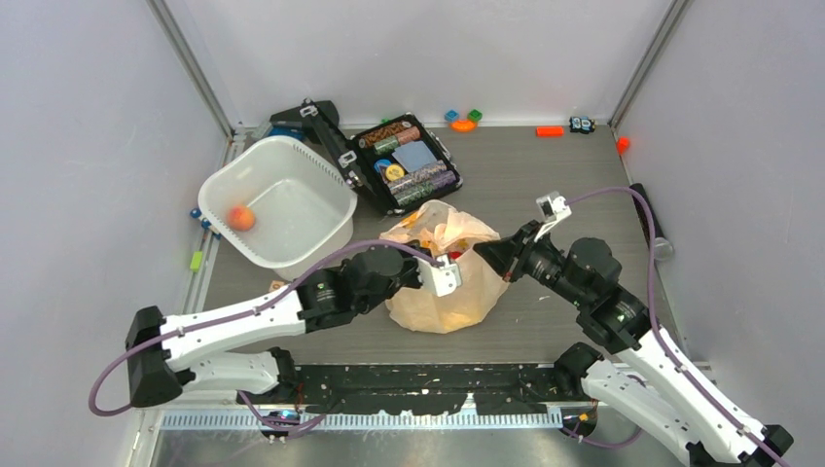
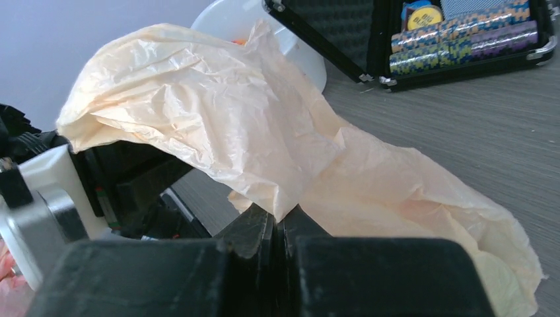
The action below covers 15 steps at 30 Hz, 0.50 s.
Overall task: Place the fake fruits into the plastic bag and tie a complex knot
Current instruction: Tie the plastic bag at the center of the board.
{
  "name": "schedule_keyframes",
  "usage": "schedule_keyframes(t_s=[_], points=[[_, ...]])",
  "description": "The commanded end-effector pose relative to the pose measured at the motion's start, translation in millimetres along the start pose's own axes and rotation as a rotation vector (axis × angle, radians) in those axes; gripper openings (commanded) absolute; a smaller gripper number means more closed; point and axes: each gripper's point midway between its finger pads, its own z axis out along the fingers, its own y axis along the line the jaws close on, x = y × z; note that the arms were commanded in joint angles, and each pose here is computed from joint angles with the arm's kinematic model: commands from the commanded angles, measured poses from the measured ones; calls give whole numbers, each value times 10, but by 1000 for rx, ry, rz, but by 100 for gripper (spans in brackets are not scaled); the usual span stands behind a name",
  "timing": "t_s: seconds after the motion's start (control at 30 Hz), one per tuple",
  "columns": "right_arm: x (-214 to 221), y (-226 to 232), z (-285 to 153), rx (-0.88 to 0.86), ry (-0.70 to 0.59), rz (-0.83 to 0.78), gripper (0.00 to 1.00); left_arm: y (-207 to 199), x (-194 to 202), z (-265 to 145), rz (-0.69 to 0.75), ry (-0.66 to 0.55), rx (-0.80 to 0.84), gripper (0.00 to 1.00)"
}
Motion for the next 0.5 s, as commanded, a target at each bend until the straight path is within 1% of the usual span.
schedule_keyframes(t_s=[0.0,0.03,0.07,0.1,0.13,0.17,0.2,0.23,0.27,0.3,0.33,0.4,0.47], points=[[-206,-150,-116,102,-102,-26,8,334,-157,-308,-170,-106,-132,0],[-188,-202,-132,126,-102,-27,10,354,-238,-371,-211,-140,-113,0],[-201,-298,-173,177,-122,-31,15,344,-324,-430,-245,-175,-76,0],[-208,-341,-196,200,-130,-33,17,328,-418,-482,-283,-213,-37,0],[-256,-394,-250,234,-157,-44,25,307,-495,-521,-327,-244,-4,0],[-246,-433,-288,256,-155,-49,30,258,-564,-542,-352,-271,39,0],[-297,-456,-354,279,-175,-61,42,223,-599,-554,-380,-279,70,0],[-329,-455,-392,285,-188,-68,49,221,-635,-569,-412,-282,93,0],[-394,-436,-464,287,-215,-79,59,204,-648,-573,-446,-277,118,0],[-424,-420,-496,283,-229,-84,65,203,-665,-587,-483,-275,140,0],[-480,-376,-556,267,-257,-98,74,207,-685,-615,-515,-281,162,0],[-551,-253,-626,204,-297,-142,84,216,-768,-694,-595,-321,228,0],[-627,-61,-698,109,-331,-219,87,227,-857,-765,-691,-367,321,0]])
